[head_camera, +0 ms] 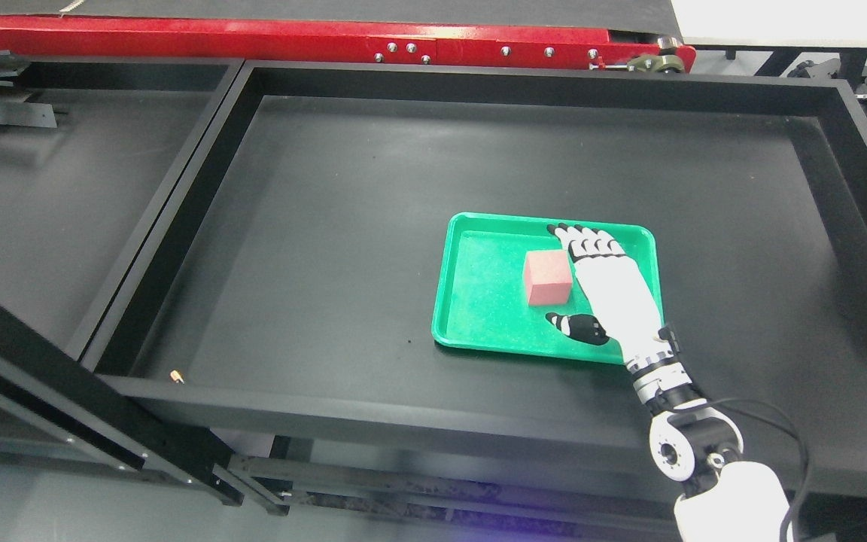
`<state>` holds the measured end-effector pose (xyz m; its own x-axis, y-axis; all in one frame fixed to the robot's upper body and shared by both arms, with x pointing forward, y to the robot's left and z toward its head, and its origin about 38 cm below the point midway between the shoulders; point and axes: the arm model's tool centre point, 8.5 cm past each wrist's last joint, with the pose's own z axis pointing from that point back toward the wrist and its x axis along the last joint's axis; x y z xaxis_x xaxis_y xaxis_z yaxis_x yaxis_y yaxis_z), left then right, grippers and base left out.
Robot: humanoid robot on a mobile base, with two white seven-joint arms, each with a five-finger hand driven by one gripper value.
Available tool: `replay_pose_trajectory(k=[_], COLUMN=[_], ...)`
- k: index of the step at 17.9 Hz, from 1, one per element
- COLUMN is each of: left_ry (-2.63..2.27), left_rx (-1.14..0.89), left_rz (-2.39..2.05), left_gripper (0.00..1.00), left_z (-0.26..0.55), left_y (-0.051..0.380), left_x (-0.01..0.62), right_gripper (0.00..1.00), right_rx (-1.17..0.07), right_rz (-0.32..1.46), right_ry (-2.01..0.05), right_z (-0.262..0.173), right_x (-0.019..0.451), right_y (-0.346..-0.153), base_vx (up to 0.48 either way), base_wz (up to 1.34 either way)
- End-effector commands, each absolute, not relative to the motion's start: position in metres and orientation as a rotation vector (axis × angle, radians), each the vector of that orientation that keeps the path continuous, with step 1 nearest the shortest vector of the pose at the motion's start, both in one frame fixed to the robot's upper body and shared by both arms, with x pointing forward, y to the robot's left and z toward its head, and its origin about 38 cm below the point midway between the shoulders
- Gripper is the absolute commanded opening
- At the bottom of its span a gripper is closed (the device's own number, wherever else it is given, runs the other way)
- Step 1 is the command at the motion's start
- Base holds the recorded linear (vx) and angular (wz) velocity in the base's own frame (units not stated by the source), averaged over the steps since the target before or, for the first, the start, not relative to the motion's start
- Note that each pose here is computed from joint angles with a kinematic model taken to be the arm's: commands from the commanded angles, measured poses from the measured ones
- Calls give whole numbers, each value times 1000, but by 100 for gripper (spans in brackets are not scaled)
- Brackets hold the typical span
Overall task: Pick pink block from left shelf to tray
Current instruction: 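Close the right hand fingers around the pink cube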
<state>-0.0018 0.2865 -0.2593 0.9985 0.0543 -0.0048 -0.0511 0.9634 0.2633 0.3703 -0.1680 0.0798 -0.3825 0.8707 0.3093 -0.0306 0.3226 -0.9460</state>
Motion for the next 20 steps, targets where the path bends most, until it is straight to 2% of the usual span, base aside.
replay_pose_trajectory(k=[1,13,20], left_ry=[-35,-35,-35], left_rx=[281,281,281], left_rz=[56,56,56], left_gripper=[100,100,100], left_z=[-258,-258,-258], left_y=[297,297,297], left_x=[23,23,23], right_gripper=[99,99,99], right_rx=[-672,-577,-566], right_rz=[1335,1442,1449], right_ry=[-1579,-1425,-1391], right_z=[54,27,18], right_x=[372,384,392], right_y=[-153,-153,-155], base_vx=[157,84,54], base_wz=[0,-45,-67])
